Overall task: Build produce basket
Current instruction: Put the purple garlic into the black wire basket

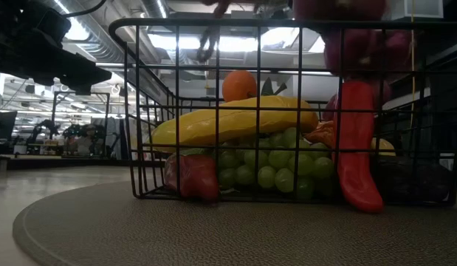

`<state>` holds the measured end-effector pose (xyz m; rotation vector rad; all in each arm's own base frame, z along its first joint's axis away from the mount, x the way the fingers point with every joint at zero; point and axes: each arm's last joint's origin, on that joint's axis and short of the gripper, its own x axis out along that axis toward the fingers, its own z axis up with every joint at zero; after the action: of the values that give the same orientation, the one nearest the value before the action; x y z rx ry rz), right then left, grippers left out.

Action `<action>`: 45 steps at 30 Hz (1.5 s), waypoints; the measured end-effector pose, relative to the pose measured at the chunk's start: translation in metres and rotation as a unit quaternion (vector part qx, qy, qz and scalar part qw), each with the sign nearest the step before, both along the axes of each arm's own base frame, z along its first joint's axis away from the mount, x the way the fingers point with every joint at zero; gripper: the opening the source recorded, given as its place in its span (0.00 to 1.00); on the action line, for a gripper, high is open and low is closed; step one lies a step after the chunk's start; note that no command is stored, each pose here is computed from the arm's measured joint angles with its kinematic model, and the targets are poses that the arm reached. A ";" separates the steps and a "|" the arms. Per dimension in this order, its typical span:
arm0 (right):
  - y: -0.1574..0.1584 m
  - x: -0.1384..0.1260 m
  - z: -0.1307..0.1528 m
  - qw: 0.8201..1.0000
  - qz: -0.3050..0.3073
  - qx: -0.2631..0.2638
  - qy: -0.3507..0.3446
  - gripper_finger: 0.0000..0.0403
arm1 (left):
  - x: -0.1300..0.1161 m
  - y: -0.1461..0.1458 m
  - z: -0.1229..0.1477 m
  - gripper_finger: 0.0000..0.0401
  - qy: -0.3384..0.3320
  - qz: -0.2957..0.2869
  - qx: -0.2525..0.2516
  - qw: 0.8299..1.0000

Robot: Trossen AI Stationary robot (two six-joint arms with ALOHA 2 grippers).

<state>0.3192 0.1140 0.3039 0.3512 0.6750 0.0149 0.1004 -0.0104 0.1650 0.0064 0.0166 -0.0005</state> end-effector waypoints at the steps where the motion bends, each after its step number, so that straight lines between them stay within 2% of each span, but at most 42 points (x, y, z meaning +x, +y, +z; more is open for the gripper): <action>1: 0.000 0.000 0.000 1.000 0.007 -0.009 -0.002 0.09 | 0.000 0.000 0.000 0.47 0.000 0.000 0.000 1.000; 11: 0.000 0.000 0.000 1.000 0.007 -0.013 -0.002 0.09 | 0.000 0.000 0.000 0.47 0.000 0.000 0.000 1.000; 15: 0.000 0.000 0.000 0.999 0.030 -0.042 -0.007 0.09 | 0.000 0.000 0.000 0.47 0.000 0.000 0.000 1.000; 19: 0.000 0.000 0.000 1.000 0.023 -0.011 0.002 0.09 | 0.000 0.000 0.000 0.47 0.000 0.000 0.000 1.000; 25: -0.002 -0.004 -0.005 0.999 -0.001 0.006 0.038 0.09 | 0.000 0.000 0.000 0.47 0.000 0.000 0.000 1.000; 37: -0.004 -0.004 -0.006 0.999 0.010 -0.017 0.038 0.09 | 0.000 0.000 0.000 0.47 0.000 0.000 0.000 1.000; 45: -0.004 -0.004 -0.006 0.999 -0.005 -0.019 0.037 0.09 | 0.000 0.000 0.000 0.47 0.000 0.000 0.000 1.000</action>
<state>0.3153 0.1096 0.2981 0.3202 0.7456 -0.0210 0.1004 -0.0104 0.1650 0.0064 0.0165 -0.0004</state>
